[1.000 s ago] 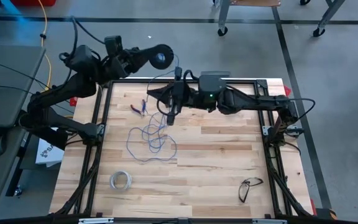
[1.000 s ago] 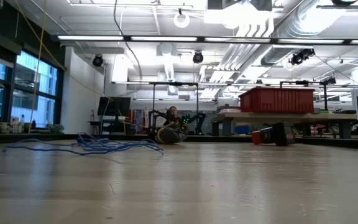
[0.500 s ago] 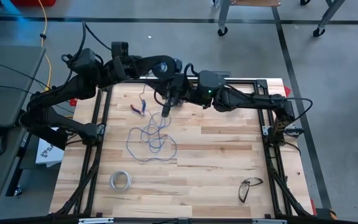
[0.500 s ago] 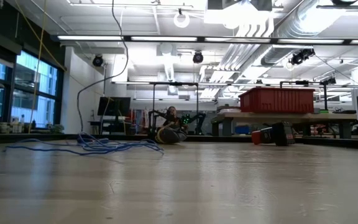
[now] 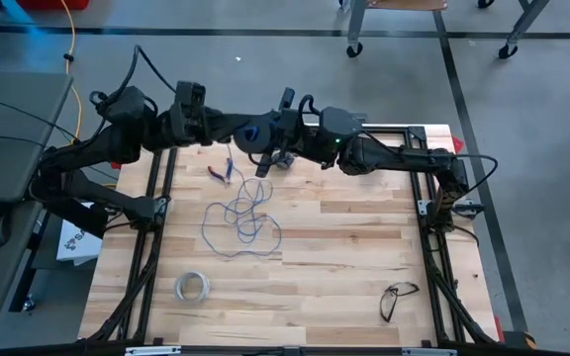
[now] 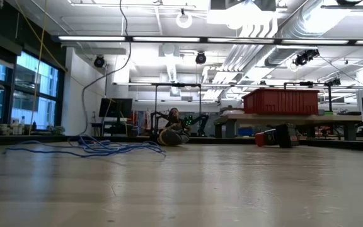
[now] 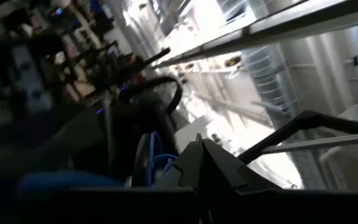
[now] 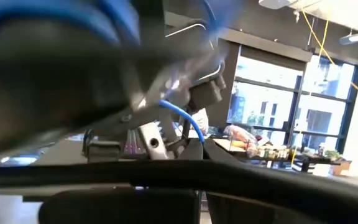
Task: Coil cords
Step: Coil the blue wire onto the black spool
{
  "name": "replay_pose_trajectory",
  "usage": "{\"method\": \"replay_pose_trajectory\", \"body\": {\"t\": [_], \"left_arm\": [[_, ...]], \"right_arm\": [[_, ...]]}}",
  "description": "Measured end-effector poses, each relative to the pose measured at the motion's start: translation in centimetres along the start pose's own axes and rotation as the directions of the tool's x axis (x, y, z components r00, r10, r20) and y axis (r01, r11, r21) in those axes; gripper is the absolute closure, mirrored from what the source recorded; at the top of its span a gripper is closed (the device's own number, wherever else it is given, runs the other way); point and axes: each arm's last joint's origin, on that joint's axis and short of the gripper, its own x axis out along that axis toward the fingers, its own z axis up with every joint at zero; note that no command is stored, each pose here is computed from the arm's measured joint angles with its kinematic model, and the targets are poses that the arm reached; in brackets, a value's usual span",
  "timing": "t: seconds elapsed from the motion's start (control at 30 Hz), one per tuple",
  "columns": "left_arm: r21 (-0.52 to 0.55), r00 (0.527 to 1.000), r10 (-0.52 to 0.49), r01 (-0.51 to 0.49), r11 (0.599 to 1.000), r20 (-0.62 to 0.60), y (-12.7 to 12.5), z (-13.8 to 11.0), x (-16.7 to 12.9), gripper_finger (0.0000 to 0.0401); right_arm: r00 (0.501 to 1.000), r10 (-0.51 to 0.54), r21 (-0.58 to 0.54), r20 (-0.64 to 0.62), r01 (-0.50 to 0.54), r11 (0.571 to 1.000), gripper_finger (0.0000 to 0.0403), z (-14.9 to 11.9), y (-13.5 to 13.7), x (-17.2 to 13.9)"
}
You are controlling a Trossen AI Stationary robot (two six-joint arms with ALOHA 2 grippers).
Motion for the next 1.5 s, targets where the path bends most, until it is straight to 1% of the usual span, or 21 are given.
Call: {"method": "replay_pose_trajectory", "body": {"t": [0.1,0.17,0.3,0.43,0.53,0.67,0.73,0.8,0.87,0.93,1.0,1.03,1.07,1.1,1.13,1.2,1.27,1.33,1.4,1.43,1.5], "left_arm": [[-0.014,0.999,0.048,-0.049,0.999,-0.025,-0.1,-0.3,-0.7,0.0401],[-0.009,0.998,0.055,-0.056,0.998,-0.026,-0.4,-0.3,-1.2,0.0401],[0.031,0.996,0.076,-0.075,0.997,-0.038,-1.1,-0.1,-2.8,0.0401],[0.07,0.986,0.157,-0.152,0.986,-0.063,-1.0,-0.1,-4.3,0.0401],[0.13,0.973,0.216,-0.205,0.97,-0.083,-0.7,-0.3,-5.0,0.0401],[0.285,0.954,0.292,-0.263,0.922,-0.067,-0.4,-0.3,-5.7,0.0401],[0.4,0.942,0.333,-0.291,0.869,-0.038,-0.2,-0.2,-6.0,0.0401],[0.517,0.93,0.368,-0.316,0.796,0.002,0.0,-0.1,-6.2,0.0401],[0.621,0.911,0.409,-0.35,0.701,0.052,0.2,0.1,-6.4,0.0401],[0.705,0.891,0.439,-0.387,0.595,0.119,0.3,0.4,-6.5,0.0401],[0.763,0.862,0.47,-0.433,0.481,0.193,0.4,0.6,-6.5,0.0401],[0.778,0.85,0.469,-0.456,0.431,0.239,0.4,0.7,-6.4,0.0401],[0.785,0.846,0.452,-0.474,0.399,0.282,0.2,0.9,-6.2,0.0401],[0.789,0.846,0.433,-0.484,0.379,0.311,0.0,1.1,-5.9,0.0401],[0.795,0.852,0.406,-0.482,0.367,0.33,-0.2,1.2,-5.6,0.0401],[0.811,0.877,0.331,-0.459,0.362,0.349,-0.7,1.5,-5.1,0.0401],[0.826,0.9,0.257,-0.427,0.369,0.351,-1.2,1.6,-4.6,0.0401],[0.84,0.917,0.204,-0.395,0.372,0.342,-1.6,1.7,-4.3,0.0401],[0.846,0.928,0.17,-0.372,0.383,0.331,-1.8,1.7,-4.2,0.0401],[0.847,0.933,0.149,-0.361,0.391,0.329,-1.9,1.8,-4.1,0.0401],[0.847,0.942,0.101,-0.331,0.416,0.319,-2.2,2.0,-4.1,0.0401]], "right_arm": [[1.0,0.0,-0.035,-0.003,0.0,0.999,0.0403,-0.1,0.0,0.0],[1.0,-0.005,-0.06,-0.005,0.004,0.998,0.0403,-0.1,-0.2,0.0],[1.0,-0.017,-0.105,-0.012,0.016,0.994,0.0403,0.0,-0.9,0.0],[0.998,-0.041,-0.145,-0.039,0.035,0.989,0.0403,0.3,-2.3,-0.3],[0.997,-0.062,-0.155,-0.049,0.054,0.986,0.0403,1.1,-3.6,-0.9],[0.992,-0.09,-0.198,-0.086,0.071,0.978,0.0403,1.8,-5.3,-1.7],[0.987,-0.092,-0.207,-0.132,0.063,0.976,0.0403,2.0,-5.9,-2.2],[0.981,-0.094,-0.215,-0.169,0.056,0.975,0.0403,2.4,-6.5,-2.9],[0.976,-0.097,-0.206,-0.195,0.056,0.977,0.0403,3.0,-7.0,-3.7],[0.969,-0.098,-0.187,-0.225,0.056,0.981,0.0403,3.5,-7.3,-4.5],[0.961,-0.107,-0.171,-0.255,0.065,0.983,0.0403,3.9,-7.7,-5.2],[0.957,-0.112,-0.163,-0.267,0.069,0.984,0.0402,4.2,-7.8,-5.5],[0.955,-0.115,-0.157,-0.273,0.074,0.985,0.0402,4.4,-7.9,-5.8],[0.953,-0.117,-0.155,-0.28,0.075,0.985,0.0402,4.6,-8.0,-6.1],[0.95,-0.115,-0.156,-0.289,0.071,0.985,0.0402,4.7,-8.0,-6.3],[0.945,-0.106,-0.154,-0.31,0.06,0.986,0.0402,4.5,-7.8,-6.3],[0.943,-0.095,-0.129,-0.319,0.057,0.99,0.0402,4.2,-7.8,-6.2],[0.942,-0.092,-0.08,-0.323,0.07,0.994,0.0402,4.2,-7.7,-6.2],[0.941,-0.088,-0.026,-0.328,0.084,0.996,0.0402,4.2,-7.7,-6.3],[0.939,-0.069,0.001,-0.337,0.074,0.997,0.04,4.1,-7.7,-6.4],[0.936,0.008,0.066,-0.353,0.016,0.998,0.0388,3.9,-7.5,-6.4]]}}
